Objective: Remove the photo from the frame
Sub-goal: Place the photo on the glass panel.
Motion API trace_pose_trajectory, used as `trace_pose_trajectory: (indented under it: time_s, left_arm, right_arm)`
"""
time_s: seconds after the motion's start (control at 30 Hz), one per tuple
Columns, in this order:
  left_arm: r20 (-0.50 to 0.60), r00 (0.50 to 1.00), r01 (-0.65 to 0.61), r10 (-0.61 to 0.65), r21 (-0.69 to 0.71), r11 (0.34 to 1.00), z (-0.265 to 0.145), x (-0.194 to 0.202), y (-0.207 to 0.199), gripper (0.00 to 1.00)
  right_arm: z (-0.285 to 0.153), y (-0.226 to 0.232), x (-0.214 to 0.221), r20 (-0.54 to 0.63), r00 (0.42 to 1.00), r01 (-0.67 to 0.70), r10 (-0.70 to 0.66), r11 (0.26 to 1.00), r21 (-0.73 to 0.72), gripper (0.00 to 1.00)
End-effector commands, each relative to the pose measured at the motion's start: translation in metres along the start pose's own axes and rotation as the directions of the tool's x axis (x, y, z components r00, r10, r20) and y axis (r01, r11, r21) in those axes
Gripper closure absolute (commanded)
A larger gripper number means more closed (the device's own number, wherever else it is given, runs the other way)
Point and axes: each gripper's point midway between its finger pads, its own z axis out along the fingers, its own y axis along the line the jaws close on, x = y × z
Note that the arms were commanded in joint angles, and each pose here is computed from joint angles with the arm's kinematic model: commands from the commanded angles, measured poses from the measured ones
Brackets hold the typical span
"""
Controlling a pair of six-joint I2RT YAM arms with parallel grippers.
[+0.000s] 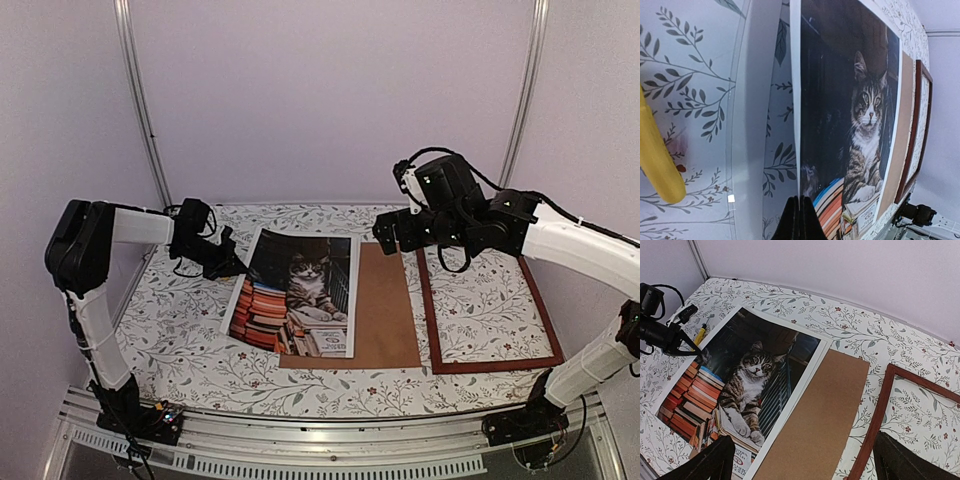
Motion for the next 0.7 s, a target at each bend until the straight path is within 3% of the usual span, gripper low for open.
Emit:
trace_pose_trajectory:
  time_s: [0.0,0.67]
  left_arm:
    - [0.009,1.000,-0.001,0.001,-0.017,1.000,0.0009,-0.0070,0.0060,1.00]
    - [0.017,1.000,-0.001,0.002,-0.069,0.998,0.0025,-0.0157,0.0127,1.00]
  right_arm:
    - [-0.0042,-0.0024,-0.0075,0.031,0.999,-0.016,0.016,1.000,-0.011,0.01]
    - [-0.0047,-0.0025,-0.0076,0.030,0.999,-0.018,0.019,1.000,-0.016,0.01]
